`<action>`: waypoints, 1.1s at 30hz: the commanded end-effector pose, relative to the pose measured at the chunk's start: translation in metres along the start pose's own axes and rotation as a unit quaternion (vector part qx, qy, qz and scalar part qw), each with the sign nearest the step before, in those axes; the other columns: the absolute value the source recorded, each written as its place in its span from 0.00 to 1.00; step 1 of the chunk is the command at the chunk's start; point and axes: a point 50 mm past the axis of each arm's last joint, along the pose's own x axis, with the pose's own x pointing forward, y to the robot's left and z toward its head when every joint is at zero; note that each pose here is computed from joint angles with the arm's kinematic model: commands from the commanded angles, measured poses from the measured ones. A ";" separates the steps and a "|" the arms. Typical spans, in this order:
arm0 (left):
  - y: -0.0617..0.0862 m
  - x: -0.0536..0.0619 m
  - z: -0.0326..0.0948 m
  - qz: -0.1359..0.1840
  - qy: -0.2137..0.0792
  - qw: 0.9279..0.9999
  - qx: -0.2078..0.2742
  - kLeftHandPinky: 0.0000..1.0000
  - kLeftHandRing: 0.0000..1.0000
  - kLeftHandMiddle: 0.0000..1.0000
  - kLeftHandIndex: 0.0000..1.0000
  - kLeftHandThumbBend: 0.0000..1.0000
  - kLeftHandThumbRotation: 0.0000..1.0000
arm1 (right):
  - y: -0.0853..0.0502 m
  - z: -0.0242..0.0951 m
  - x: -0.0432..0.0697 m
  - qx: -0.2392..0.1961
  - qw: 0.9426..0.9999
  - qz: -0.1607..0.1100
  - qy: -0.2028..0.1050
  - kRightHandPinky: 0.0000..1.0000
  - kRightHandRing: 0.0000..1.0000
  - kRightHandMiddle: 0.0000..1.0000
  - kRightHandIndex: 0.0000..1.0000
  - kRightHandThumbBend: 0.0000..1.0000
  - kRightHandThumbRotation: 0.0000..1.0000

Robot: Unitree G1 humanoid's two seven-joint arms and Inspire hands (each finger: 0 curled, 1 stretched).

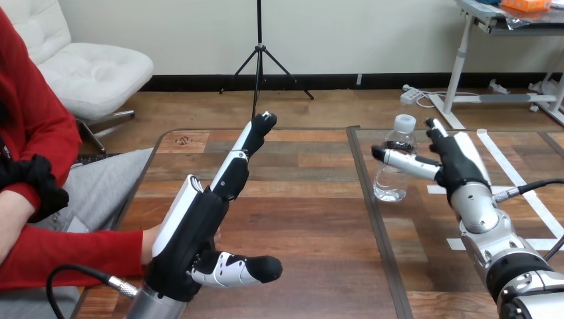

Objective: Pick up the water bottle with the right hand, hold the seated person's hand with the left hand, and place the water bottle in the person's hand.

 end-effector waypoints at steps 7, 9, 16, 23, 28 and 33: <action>0.008 0.009 0.004 0.005 -0.020 1.000 0.003 1.00 1.00 1.00 1.00 1.00 0.74 | -0.028 0.030 0.005 -0.001 0.995 -0.057 -0.085 0.90 1.00 1.00 1.00 1.00 0.53; 0.008 0.009 0.004 0.006 -0.020 1.000 0.002 1.00 1.00 1.00 1.00 1.00 0.74 | -0.029 0.030 0.005 -0.005 0.994 -0.061 -0.091 0.92 1.00 1.00 1.00 1.00 0.53; 0.007 0.010 0.003 0.007 -0.022 1.000 0.003 1.00 1.00 1.00 1.00 1.00 0.74 | -0.031 0.031 0.003 -0.018 0.992 -0.067 -0.108 0.95 1.00 1.00 1.00 1.00 0.56; 0.006 0.011 0.003 0.007 -0.023 1.000 0.007 1.00 1.00 1.00 1.00 1.00 0.75 | -0.034 0.035 0.002 -0.038 0.988 -0.075 -0.131 0.99 1.00 1.00 1.00 1.00 0.58; 0.006 0.012 0.003 0.004 -0.024 1.000 0.006 1.00 1.00 1.00 1.00 1.00 0.76 | -0.036 0.039 0.001 -0.043 0.984 -0.080 -0.151 1.00 1.00 1.00 1.00 1.00 0.58; 0.005 0.012 0.003 0.003 -0.025 1.000 0.003 1.00 1.00 1.00 1.00 1.00 0.76 | -0.039 0.043 0.001 -0.051 0.982 -0.086 -0.163 1.00 1.00 1.00 1.00 1.00 0.58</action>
